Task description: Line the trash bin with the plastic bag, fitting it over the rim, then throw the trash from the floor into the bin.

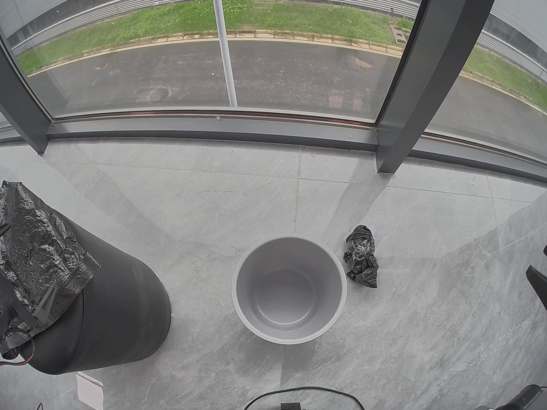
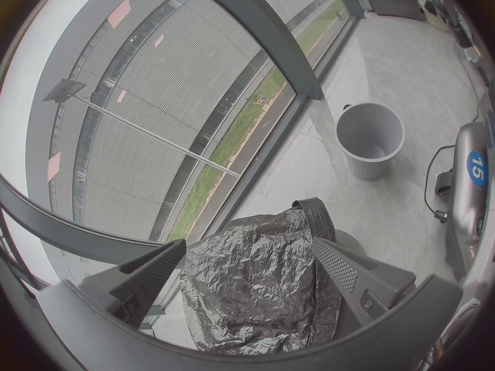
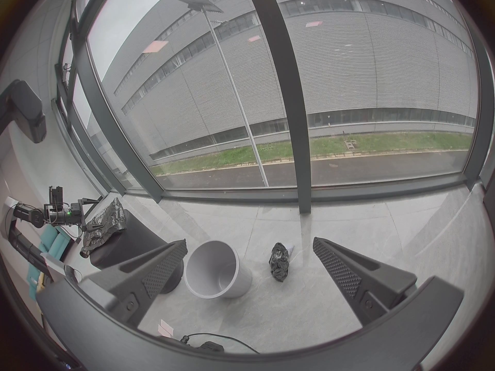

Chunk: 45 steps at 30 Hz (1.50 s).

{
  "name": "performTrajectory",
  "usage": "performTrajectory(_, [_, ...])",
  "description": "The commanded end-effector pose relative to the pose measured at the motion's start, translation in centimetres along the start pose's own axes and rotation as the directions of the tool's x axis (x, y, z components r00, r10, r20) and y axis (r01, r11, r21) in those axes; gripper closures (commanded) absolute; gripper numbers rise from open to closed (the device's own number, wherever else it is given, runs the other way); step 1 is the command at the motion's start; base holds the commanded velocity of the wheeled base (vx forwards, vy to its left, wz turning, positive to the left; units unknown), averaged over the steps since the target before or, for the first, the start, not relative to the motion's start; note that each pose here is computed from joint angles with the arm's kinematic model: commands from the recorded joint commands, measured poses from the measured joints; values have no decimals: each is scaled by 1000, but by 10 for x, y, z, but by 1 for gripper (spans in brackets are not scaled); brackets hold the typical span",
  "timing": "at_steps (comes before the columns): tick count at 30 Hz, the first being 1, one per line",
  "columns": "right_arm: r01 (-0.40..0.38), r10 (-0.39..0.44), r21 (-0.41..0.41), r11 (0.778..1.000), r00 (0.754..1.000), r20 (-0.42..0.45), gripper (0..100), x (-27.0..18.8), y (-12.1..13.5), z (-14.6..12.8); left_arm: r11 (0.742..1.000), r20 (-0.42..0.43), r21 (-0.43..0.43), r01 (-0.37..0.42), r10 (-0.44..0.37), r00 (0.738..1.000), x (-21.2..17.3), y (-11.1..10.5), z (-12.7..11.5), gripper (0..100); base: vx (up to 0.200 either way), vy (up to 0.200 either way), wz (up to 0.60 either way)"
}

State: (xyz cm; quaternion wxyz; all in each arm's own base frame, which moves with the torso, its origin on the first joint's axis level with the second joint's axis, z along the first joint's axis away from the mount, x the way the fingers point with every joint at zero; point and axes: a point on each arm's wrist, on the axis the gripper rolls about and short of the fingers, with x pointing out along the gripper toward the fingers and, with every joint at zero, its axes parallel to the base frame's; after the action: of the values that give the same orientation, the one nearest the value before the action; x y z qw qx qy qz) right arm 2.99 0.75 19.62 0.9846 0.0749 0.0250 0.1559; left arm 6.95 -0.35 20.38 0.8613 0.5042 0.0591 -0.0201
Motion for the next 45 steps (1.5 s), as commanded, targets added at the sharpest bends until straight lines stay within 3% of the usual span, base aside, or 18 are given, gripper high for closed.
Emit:
performTrajectory(1, [7, -5, 24, 1000, 997, -79, 0, 14, -5, -11, 995, -21, 31, 92, -92, 996, 21, -11, 1, 0, 0, 0, 0])
performTrajectory(5, [7, -5, 27, 1000, 996, -91, 0, 15, -6, -15, 991, 5, 39, 125, -125, 992, 21, -17, 4, 0, 0, 0, 0])
performTrajectory(13, [7, -4, 31, 999, 994, -106, 0, 14, -7, -21, 983, -77, 6, 184, -183, 980, 41, -28, 5, 0, 0, 0, 0])
performTrajectory(20, [7, -4, 32, 999, 994, -109, 0, 15, -7, -21, 989, -55, -23, 147, -148, 987, 61, -28, 11, 0, 0, 0, 0])
performTrajectory(30, [9, -5, 34, 999, 993, -118, 0, 14, -7, -25, 991, -95, -45, 124, -128, 987, 70, -32, 10, 0, 0, 0, 0])
performTrajectory(45, [8, -5, 34, 999, 993, -115, 0, 13, -7, -27, 999, -159, -53, -10, 1, 987, 71, -26, 9, 0, 0, 0, 0])
